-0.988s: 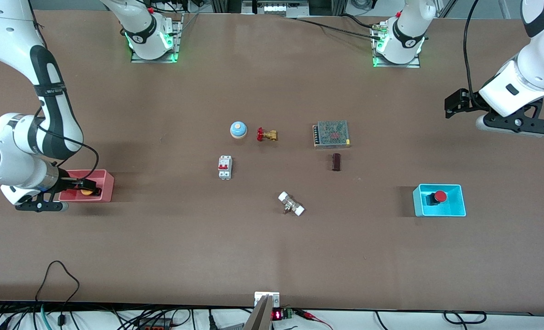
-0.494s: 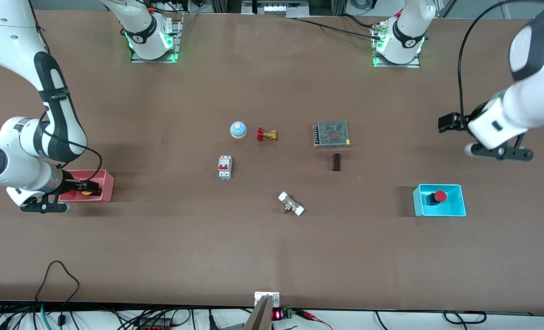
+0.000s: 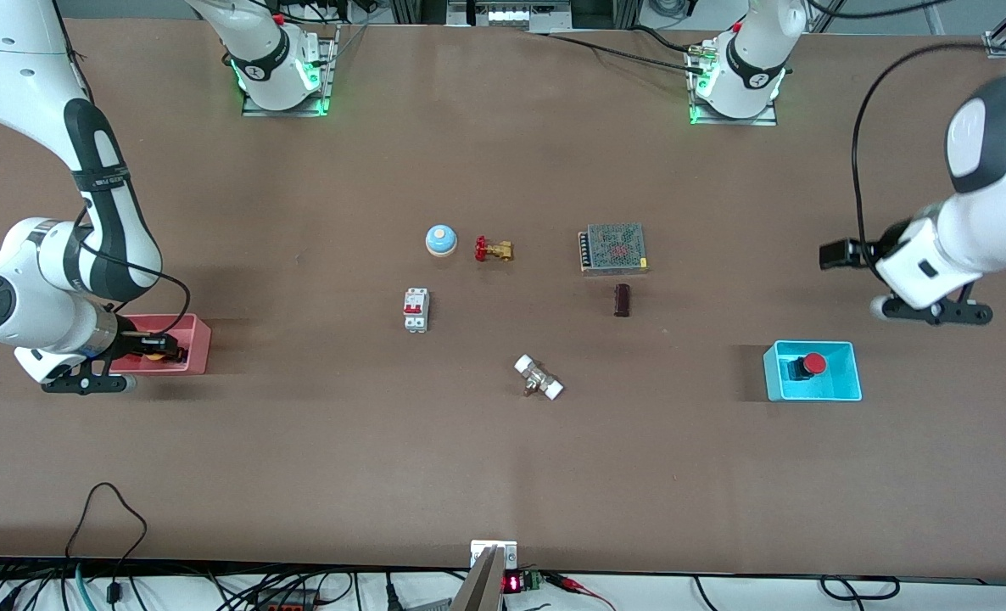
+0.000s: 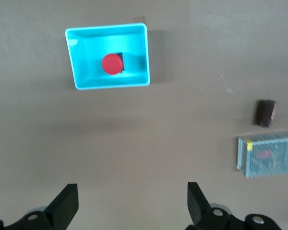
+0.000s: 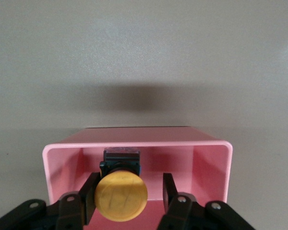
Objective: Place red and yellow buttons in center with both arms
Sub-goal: 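Lift the yellow button while the left gripper reaches the red button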
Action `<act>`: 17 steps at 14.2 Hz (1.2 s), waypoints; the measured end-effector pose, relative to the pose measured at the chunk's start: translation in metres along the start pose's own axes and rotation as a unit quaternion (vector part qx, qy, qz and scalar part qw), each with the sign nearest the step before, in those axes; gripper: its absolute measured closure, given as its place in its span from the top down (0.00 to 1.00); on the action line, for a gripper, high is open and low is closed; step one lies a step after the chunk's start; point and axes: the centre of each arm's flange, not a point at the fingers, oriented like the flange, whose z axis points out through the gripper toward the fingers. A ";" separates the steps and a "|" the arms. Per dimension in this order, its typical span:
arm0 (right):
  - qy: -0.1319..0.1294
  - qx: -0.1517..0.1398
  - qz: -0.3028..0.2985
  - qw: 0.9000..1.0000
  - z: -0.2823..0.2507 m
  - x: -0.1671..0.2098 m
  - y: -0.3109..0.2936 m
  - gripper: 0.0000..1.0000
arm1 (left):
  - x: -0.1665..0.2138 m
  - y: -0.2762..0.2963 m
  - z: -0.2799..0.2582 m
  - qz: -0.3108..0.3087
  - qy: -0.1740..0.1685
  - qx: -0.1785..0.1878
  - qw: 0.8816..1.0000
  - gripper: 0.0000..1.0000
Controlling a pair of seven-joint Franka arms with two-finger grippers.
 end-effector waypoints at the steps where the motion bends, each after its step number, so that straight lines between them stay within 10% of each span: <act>1: 0.000 0.000 0.000 1.000 0.000 0.000 0.000 0.58 | 0.008 -0.005 0.010 -0.004 0.003 -0.002 1.000 1.00; 4: -0.001 0.000 -0.001 1.000 0.002 0.000 0.000 0.42 | 0.021 -0.007 0.027 -0.004 0.004 -0.004 1.000 1.00; 17: -0.004 0.001 -0.037 0.999 -0.026 -0.002 0.002 0.41 | 0.049 -0.005 0.064 -0.026 0.026 -0.009 0.999 1.00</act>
